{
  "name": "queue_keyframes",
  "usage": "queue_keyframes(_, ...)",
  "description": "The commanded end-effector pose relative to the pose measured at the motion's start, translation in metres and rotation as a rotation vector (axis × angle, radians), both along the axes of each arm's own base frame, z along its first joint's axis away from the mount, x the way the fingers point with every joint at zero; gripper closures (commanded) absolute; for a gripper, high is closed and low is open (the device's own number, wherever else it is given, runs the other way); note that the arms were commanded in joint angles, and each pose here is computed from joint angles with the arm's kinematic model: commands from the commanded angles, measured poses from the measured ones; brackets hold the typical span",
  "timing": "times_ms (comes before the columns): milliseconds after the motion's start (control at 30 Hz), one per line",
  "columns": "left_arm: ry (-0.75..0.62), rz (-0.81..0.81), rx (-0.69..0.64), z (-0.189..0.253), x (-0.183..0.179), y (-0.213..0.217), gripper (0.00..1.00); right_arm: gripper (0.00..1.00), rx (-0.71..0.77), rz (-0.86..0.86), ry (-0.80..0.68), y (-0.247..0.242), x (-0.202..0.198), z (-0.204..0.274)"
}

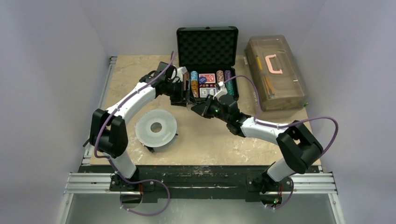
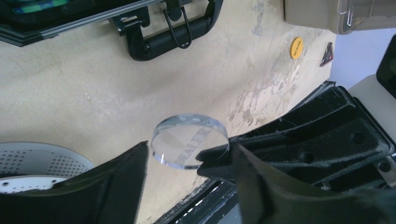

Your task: Pack up texas hold em set

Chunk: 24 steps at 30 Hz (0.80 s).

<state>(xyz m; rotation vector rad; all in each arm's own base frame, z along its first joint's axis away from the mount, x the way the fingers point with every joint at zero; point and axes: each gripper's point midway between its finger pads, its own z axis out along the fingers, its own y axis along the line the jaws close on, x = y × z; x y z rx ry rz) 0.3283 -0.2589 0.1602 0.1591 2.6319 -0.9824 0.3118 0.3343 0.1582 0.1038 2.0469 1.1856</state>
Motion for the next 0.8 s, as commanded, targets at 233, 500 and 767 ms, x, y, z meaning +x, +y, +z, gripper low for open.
queue_keyframes(233, -0.241, 0.241, -0.029, 0.082, 0.03, 0.09, 0.03, 1.0, -0.268, -0.323, -0.062, -0.069, 0.119, -0.018)
queue_keyframes(500, -0.173, 0.17, -0.122, 0.076, 0.025, 0.071, 0.07, 1.0, -0.464, -0.422, -0.164, -0.105, 0.214, -0.007)
queue_keyframes(767, -0.162, 0.138, -0.145, 0.075, 0.021, 0.06, 0.08, 1.0, -0.474, -0.407, -0.119, -0.1, 0.255, -0.027)
